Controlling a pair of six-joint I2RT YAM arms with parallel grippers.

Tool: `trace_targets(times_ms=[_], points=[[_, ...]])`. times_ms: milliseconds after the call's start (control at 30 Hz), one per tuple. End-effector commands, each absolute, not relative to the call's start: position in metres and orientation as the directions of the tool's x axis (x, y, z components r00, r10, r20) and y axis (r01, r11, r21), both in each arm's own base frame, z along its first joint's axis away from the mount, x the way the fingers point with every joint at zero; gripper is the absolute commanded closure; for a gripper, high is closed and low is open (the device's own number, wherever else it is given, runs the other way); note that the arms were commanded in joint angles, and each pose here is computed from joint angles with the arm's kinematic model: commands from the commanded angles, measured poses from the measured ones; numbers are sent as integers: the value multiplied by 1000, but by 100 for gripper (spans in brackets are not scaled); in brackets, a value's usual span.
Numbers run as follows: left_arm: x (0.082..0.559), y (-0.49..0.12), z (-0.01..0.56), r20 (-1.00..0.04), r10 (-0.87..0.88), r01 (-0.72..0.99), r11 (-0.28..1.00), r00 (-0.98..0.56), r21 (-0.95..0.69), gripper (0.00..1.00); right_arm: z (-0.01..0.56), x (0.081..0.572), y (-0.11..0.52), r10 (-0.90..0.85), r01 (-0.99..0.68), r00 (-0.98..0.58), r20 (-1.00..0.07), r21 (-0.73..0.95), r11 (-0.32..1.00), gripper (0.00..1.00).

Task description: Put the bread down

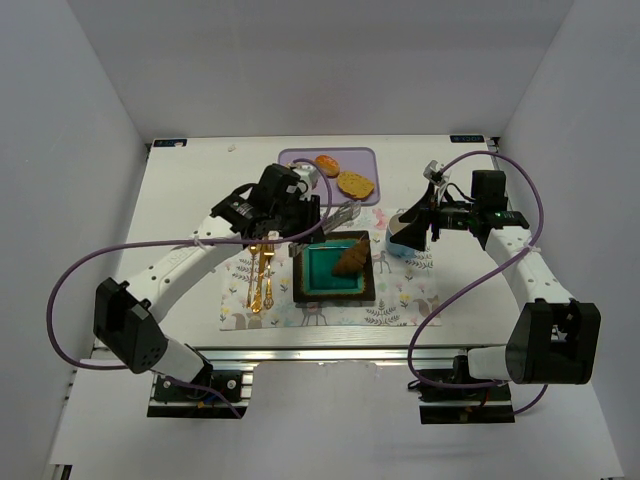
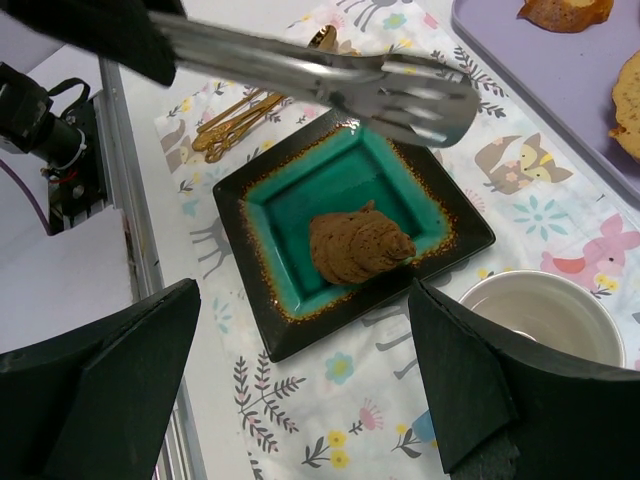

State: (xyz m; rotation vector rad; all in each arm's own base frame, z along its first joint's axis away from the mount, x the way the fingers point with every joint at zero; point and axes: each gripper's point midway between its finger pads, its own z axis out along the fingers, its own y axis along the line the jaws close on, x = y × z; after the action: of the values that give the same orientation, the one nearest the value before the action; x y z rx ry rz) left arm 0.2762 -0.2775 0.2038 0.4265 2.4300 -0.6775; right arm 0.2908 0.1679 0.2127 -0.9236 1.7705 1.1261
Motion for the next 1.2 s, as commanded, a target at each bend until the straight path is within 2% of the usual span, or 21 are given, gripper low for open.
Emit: trace_targets(times_ms=[0,100,233,333,433,600,933,1167], points=[[310,-271,242,-656,-73,342,807,-751,-482,57,221,287,169,-139,-907,-347,-928,294,303,11],[341,-259,242,-602,-265,215,766,-753,-606,59,220,286,169,-139,-905,-351,-926,298,303,11],[378,-251,230,-538,-383,85,752,-751,-654,57,220,285,169,-139,-907,-348,-927,295,302,11],[399,-258,232,-522,-402,71,738,-753,-671,57,220,286,169,-137,-907,-347,-928,294,301,11],[416,-270,209,-479,-381,52,738,-791,-673,57,220,286,169,-136,-907,-345,-929,293,301,11],[430,-274,193,-442,-399,7,736,-803,-677,57,217,285,169,-137,-904,-352,-926,299,304,11],[444,-283,169,-405,-392,-14,732,-826,-681,50,216,287,168,-134,-902,-357,-924,303,308,11],[451,-288,156,-389,-376,-23,744,-841,-668,50,216,287,169,-131,-901,-361,-923,308,306,11]])
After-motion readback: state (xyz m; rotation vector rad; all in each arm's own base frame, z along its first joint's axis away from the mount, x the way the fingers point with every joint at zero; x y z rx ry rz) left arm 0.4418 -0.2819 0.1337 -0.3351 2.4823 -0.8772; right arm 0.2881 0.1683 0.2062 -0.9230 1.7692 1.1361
